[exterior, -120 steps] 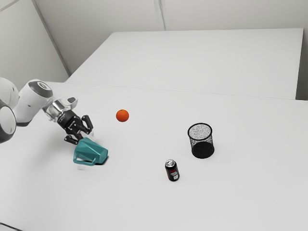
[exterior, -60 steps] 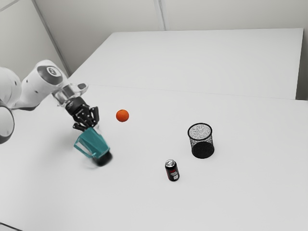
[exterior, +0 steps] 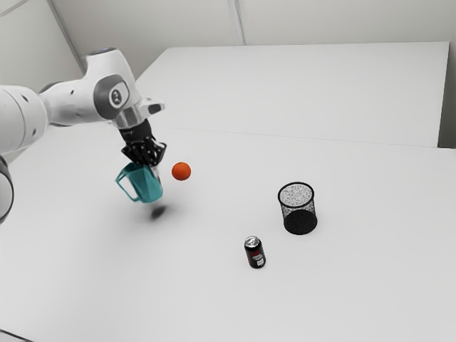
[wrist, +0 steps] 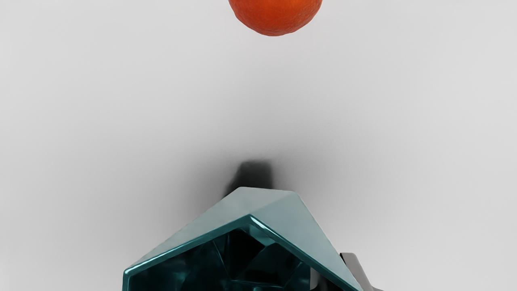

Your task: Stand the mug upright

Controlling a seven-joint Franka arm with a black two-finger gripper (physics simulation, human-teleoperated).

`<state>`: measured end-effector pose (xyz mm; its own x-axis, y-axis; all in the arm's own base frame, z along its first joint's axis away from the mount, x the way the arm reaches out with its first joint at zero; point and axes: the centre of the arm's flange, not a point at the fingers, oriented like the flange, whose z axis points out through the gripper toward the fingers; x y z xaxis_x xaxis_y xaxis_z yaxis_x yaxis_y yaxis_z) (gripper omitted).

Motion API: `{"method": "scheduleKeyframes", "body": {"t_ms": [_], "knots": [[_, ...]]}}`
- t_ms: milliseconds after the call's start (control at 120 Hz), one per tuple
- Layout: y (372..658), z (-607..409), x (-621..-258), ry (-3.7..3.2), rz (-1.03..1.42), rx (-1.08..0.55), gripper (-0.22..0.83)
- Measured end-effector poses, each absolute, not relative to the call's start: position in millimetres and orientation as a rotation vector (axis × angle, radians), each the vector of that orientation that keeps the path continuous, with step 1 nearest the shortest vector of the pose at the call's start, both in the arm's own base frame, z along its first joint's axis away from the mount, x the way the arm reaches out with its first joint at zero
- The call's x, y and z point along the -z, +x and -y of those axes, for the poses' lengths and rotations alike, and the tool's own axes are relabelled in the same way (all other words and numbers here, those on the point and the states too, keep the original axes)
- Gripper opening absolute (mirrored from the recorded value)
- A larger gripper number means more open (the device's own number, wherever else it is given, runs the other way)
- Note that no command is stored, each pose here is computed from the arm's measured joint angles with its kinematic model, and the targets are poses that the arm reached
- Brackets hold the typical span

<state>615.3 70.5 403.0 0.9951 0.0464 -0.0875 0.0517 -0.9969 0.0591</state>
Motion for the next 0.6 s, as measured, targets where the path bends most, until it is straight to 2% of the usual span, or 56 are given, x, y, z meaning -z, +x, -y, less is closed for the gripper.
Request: {"method": "scheduleKeyframes", "body": {"t_ms": [142,358,600], "knots": [[621,-59,-399,3.133,-0.047,0.045,-0.17],[614,-45,-392,3.175,-0.068,-0.012,-0.17],[618,-44,-363,3.177,-0.144,0.013,-0.17]]}}
